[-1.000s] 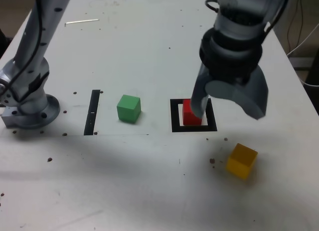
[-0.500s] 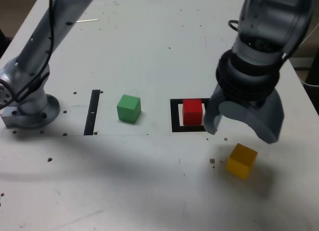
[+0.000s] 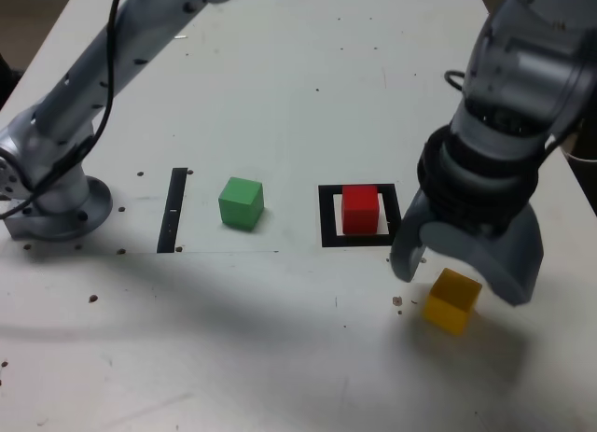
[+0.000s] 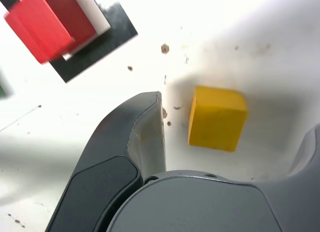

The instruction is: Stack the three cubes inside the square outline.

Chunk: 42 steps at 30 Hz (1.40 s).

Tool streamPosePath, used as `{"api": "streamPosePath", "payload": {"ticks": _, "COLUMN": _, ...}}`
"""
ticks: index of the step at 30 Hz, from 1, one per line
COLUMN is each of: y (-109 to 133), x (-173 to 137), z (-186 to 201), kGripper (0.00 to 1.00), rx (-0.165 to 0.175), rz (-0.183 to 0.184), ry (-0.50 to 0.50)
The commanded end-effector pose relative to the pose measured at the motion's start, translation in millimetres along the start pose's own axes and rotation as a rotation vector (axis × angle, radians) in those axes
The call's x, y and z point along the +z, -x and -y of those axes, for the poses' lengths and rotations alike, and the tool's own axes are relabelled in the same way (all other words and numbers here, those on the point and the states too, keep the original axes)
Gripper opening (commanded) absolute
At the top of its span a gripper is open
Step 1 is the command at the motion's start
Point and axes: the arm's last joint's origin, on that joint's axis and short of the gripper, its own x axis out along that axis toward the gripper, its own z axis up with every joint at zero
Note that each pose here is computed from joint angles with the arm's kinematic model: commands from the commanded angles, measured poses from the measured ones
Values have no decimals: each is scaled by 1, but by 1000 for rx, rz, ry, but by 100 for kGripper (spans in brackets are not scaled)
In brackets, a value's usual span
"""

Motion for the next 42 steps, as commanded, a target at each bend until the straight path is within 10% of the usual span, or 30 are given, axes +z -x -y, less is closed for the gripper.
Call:
{"api": "streamPosePath", "payload": {"ticks": 1, "y": -5, "x": 3, "z": 4, "kGripper": 98, "rx": -7, "rz": -16, "ry": -11}}
{"api": "streamPosePath", "payload": {"ticks": 17, "y": -21, "x": 17, "z": 7, "kGripper": 90, "rx": -20, "rz": -16, "ry": -9}}
{"api": "streamPosePath", "payload": {"ticks": 31, "y": -30, "x": 23, "z": 9, "kGripper": 42, "rx": 17, "rz": -22, "ry": 14}}
{"api": "streamPosePath", "payload": {"ticks": 42, "y": -31, "x": 21, "z": 10, "kGripper": 33, "rx": 14, "rz": -39, "ry": 12}}
